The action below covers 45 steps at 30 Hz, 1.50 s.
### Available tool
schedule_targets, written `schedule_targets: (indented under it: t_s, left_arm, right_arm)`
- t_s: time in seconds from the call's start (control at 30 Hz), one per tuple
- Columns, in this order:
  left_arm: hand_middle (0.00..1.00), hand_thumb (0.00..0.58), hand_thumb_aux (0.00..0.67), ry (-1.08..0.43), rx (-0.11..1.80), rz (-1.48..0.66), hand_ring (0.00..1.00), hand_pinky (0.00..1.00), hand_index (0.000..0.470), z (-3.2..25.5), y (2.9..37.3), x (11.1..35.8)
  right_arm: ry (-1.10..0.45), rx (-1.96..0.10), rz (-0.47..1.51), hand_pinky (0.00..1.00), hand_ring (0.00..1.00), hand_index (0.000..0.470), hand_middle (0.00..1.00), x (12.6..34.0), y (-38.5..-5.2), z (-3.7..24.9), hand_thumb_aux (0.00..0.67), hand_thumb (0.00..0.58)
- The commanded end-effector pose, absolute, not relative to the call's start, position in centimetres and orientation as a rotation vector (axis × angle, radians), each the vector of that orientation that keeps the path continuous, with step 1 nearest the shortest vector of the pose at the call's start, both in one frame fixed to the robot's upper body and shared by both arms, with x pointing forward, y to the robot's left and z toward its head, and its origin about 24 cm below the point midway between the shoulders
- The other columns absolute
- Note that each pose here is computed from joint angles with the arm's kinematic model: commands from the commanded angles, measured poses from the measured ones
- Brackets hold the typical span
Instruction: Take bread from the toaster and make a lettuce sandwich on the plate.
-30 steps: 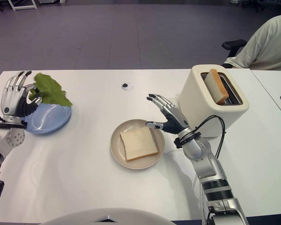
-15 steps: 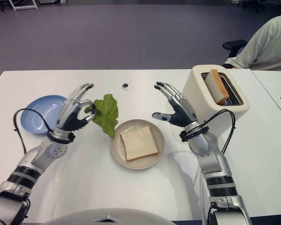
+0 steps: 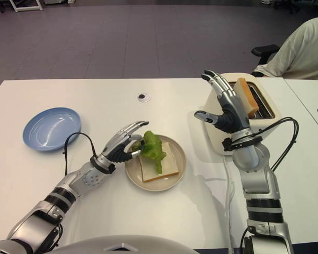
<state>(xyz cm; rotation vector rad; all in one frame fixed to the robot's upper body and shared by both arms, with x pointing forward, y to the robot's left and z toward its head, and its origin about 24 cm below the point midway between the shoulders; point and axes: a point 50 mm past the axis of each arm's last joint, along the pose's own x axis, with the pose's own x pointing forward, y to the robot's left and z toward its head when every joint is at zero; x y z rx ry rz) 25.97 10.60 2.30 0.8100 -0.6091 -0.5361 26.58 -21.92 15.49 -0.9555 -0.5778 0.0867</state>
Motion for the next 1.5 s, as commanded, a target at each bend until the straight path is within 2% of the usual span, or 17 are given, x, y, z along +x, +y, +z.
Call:
schedule_targets:
  t_s: [0.03, 0.13, 0.3, 0.33, 0.37, 0.4, 0.53, 0.77, 0.93, 1.1, 1.13, 1.17, 1.2, 1.23, 1.27, 1.3, 1.5]
  left_arm:
    - [0.00, 0.580, 0.670, -0.557, 0.845, -0.606, 0.00, 0.00, 0.470, 0.6, 10.1, 25.6]
    - [0.00, 0.580, 0.670, -0.544, 0.911, -0.632, 0.00, 0.00, 0.470, -0.1, 10.3, 25.7]
    - [0.00, 0.580, 0.670, -0.565, 0.977, -0.640, 0.00, 0.00, 0.470, 0.0, 11.2, 25.8]
    - [0.00, 0.496, 0.415, -0.570, 0.988, -0.641, 0.00, 0.00, 0.291, 0.0, 11.3, 25.7]
    - [0.00, 0.108, 0.066, -0.577, 0.999, -0.639, 0.00, 0.00, 0.046, 0.1, 11.5, 25.7]
    - [0.00, 0.000, 0.000, -0.589, 1.003, -0.626, 0.00, 0.00, 0.000, 0.4, 11.7, 25.8]
    - [0.00, 0.000, 0.000, -0.651, 1.009, -0.572, 0.00, 0.00, 0.000, 2.1, 12.4, 25.9]
    - [0.00, 0.000, 0.000, -0.711, 1.034, -0.487, 0.00, 0.00, 0.000, 4.2, 13.6, 25.5]
    - [0.00, 0.000, 0.000, -0.711, 1.048, -0.408, 0.00, 0.00, 0.000, 5.0, 14.8, 25.2]
    - [0.00, 0.000, 0.000, -0.696, 1.061, -0.358, 0.00, 0.00, 0.000, 5.4, 15.9, 25.0]
    - [0.00, 0.000, 0.000, -0.695, 1.062, -0.351, 0.00, 0.00, 0.000, 5.5, 16.1, 25.0]
    - [0.00, 0.000, 0.000, -0.693, 1.062, -0.345, 0.00, 0.00, 0.000, 5.5, 16.2, 25.1]
    - [0.00, 0.000, 0.000, -0.691, 1.063, -0.338, 0.00, 0.00, 0.000, 5.6, 16.3, 25.0]
    - [0.00, 0.000, 0.000, -0.690, 1.062, -0.330, 0.00, 0.00, 0.000, 5.6, 16.4, 25.0]
    - [0.00, 0.000, 0.000, -0.690, 1.061, -0.325, 0.00, 0.00, 0.000, 5.7, 16.5, 25.0]
    - [0.00, 0.000, 0.000, -0.689, 1.060, -0.323, 0.00, 0.00, 0.000, 5.7, 16.5, 25.0]
    - [0.00, 0.000, 0.000, -0.674, 1.054, -0.293, 0.00, 0.00, 0.000, 5.6, 16.8, 25.1]
  right_arm:
    - [-0.594, -0.981, 0.065, 0.00, 0.00, 0.000, 0.00, 26.9, -22.5, 16.7, 0.000, 0.000]
    - [-0.600, -1.010, 0.037, 0.00, 0.00, 0.000, 0.00, 26.7, -23.2, 17.4, 0.000, 0.000]
    - [-0.639, -1.074, -0.084, 0.00, 0.00, 0.000, 0.00, 25.8, -25.5, 20.1, 0.000, 0.000]
    - [-0.646, -1.084, -0.107, 0.00, 0.00, 0.000, 0.00, 25.6, -25.9, 20.7, 0.000, 0.000]
    - [-0.652, -1.097, -0.139, 0.00, 0.00, 0.000, 0.00, 25.3, -26.5, 21.4, 0.000, 0.000]
    - [-0.648, -1.114, -0.174, 0.00, 0.00, 0.000, 0.00, 24.9, -27.3, 21.9, 0.000, 0.000]
    - [-0.535, -1.192, -0.301, 0.00, 0.00, 0.000, 0.00, 24.2, -30.6, 22.3, 0.000, 0.000]
    - [-0.219, -1.321, -0.257, 0.00, 0.00, 0.000, 0.00, 26.3, -32.9, 17.1, 0.000, 0.000]
    - [-0.088, -1.332, -0.192, 0.00, 0.00, 0.000, 0.00, 28.1, -33.1, 14.1, 0.000, 0.000]
    - [-0.037, -1.360, -0.107, 0.00, 0.00, 0.000, 0.00, 28.2, -32.8, 12.8, 0.000, 0.000]
    - [-0.042, -1.370, -0.091, 0.00, 0.00, 0.052, 0.00, 28.1, -32.5, 12.8, 0.074, 0.120]
    - [-0.054, -1.384, -0.083, 0.00, 0.00, 0.470, 0.00, 28.0, -32.3, 13.0, 0.670, 0.580]
    - [-0.063, -1.399, -0.072, 0.00, 0.00, 0.470, 0.00, 28.0, -32.1, 13.2, 0.670, 0.580]
    - [-0.079, -1.416, -0.063, 0.17, 0.17, 0.470, 0.17, 27.9, -31.9, 13.6, 0.670, 0.580]
    - [-0.093, -1.427, -0.057, 0.74, 0.74, 0.470, 0.74, 27.8, -31.7, 13.9, 0.670, 0.580]
    - [-0.103, -1.433, -0.052, 1.00, 1.00, 0.470, 1.00, 27.6, -31.6, 14.1, 0.670, 0.580]
    - [-0.195, -1.448, -0.117, 1.00, 1.00, 0.470, 1.00, 27.0, -31.1, 16.5, 0.670, 0.580]
